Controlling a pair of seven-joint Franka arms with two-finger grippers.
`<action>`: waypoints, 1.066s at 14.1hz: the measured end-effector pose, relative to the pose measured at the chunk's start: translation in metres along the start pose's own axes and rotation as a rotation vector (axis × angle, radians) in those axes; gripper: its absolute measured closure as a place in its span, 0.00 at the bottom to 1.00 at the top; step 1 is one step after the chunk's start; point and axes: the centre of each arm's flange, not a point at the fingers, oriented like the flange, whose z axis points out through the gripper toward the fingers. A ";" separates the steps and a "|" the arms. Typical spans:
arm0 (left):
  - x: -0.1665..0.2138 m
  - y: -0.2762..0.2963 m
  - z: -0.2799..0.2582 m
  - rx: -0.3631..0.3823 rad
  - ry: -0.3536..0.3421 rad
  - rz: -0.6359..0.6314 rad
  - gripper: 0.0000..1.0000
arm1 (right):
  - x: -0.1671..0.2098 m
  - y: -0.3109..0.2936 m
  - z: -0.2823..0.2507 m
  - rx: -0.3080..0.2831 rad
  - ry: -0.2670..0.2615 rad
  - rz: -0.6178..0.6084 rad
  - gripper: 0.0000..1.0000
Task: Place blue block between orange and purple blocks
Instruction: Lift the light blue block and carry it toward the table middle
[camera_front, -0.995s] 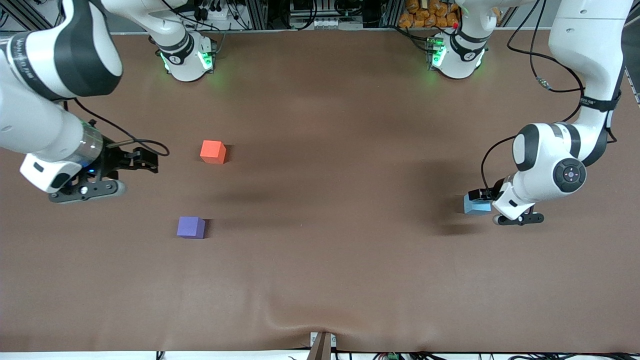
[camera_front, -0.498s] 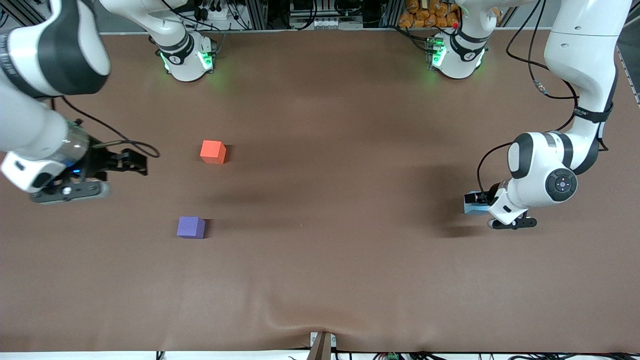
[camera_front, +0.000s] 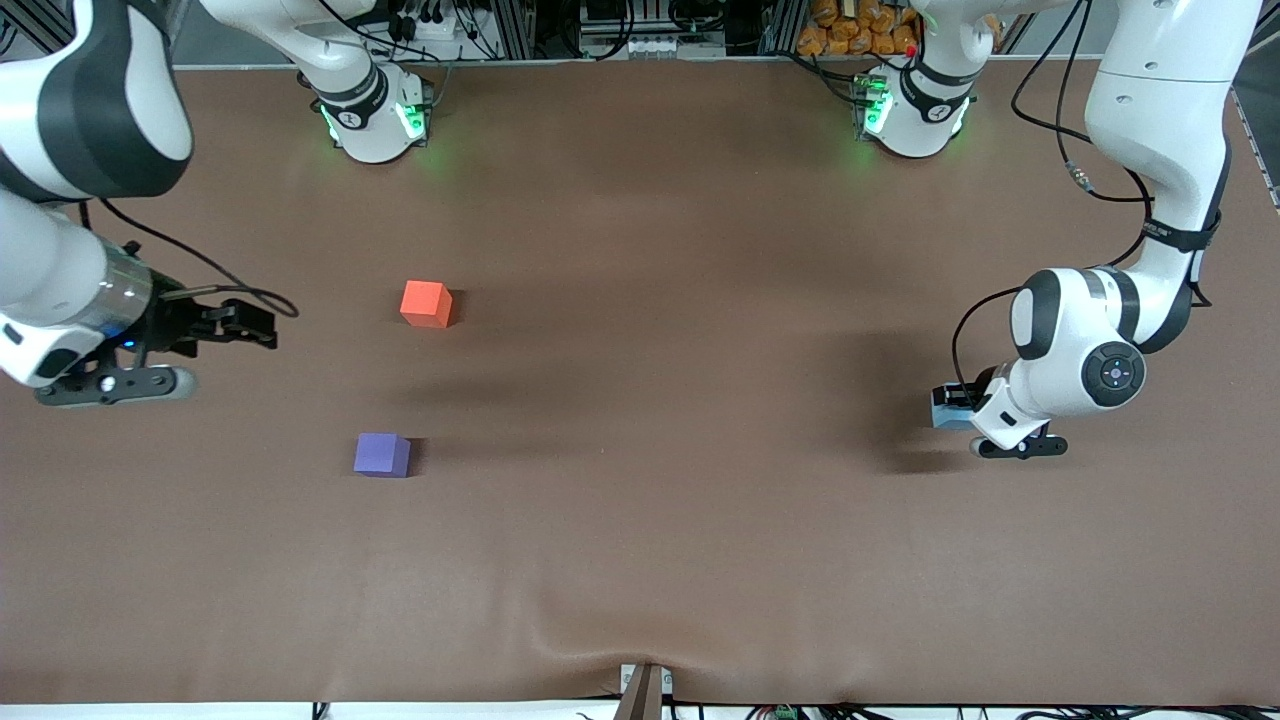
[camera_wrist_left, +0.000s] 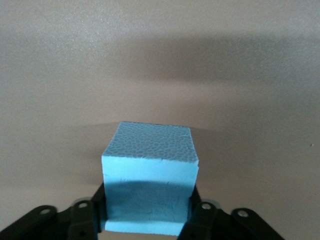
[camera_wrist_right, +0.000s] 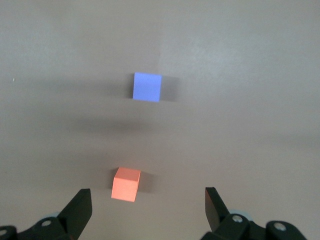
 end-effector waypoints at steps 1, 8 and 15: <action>0.001 0.000 -0.001 0.000 0.002 0.001 0.44 | -0.001 0.000 0.001 0.000 -0.007 0.000 0.00; 0.005 0.018 -0.008 -0.002 0.019 0.028 0.48 | -0.002 0.000 0.002 -0.001 -0.017 0.000 0.00; 0.001 0.145 -0.037 -0.060 0.073 -0.051 0.48 | -0.002 -0.002 0.009 -0.001 -0.037 -0.003 0.00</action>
